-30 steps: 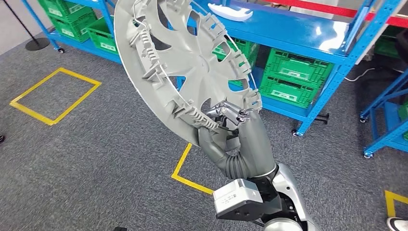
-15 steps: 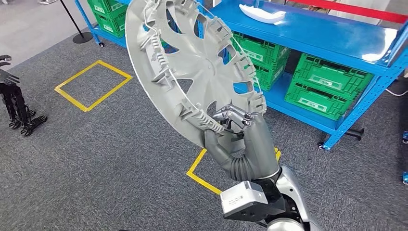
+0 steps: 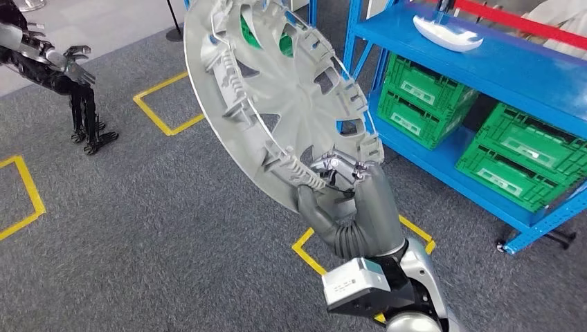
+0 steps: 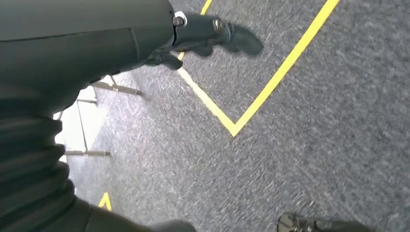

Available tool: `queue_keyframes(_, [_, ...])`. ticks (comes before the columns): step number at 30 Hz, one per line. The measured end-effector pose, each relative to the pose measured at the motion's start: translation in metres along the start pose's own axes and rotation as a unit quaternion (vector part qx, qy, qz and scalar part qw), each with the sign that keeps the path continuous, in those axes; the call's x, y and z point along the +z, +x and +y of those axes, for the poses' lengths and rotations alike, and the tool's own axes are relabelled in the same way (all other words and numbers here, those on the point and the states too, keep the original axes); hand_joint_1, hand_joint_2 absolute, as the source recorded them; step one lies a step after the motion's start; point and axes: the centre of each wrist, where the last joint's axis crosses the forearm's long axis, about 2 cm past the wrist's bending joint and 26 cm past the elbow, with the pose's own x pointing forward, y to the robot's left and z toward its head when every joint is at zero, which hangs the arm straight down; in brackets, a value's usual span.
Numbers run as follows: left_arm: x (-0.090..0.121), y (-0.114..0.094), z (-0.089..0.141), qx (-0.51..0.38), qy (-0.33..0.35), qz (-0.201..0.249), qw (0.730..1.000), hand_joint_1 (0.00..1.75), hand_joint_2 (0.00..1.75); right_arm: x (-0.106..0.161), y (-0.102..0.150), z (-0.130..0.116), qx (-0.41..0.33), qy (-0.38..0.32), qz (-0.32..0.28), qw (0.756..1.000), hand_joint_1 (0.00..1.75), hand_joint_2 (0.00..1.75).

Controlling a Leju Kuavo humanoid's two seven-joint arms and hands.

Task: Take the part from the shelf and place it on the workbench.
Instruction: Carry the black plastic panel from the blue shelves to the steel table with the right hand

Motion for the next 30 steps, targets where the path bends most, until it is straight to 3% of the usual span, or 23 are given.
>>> queue_keyframes(30, [-0.0002,0.0028,-0.0001,-0.010,-0.001,0.005,1.000,0.00,1.75,0.0066,-0.0059,-0.0036,0.017,0.004,0.018,1.000,1.75,1.75])
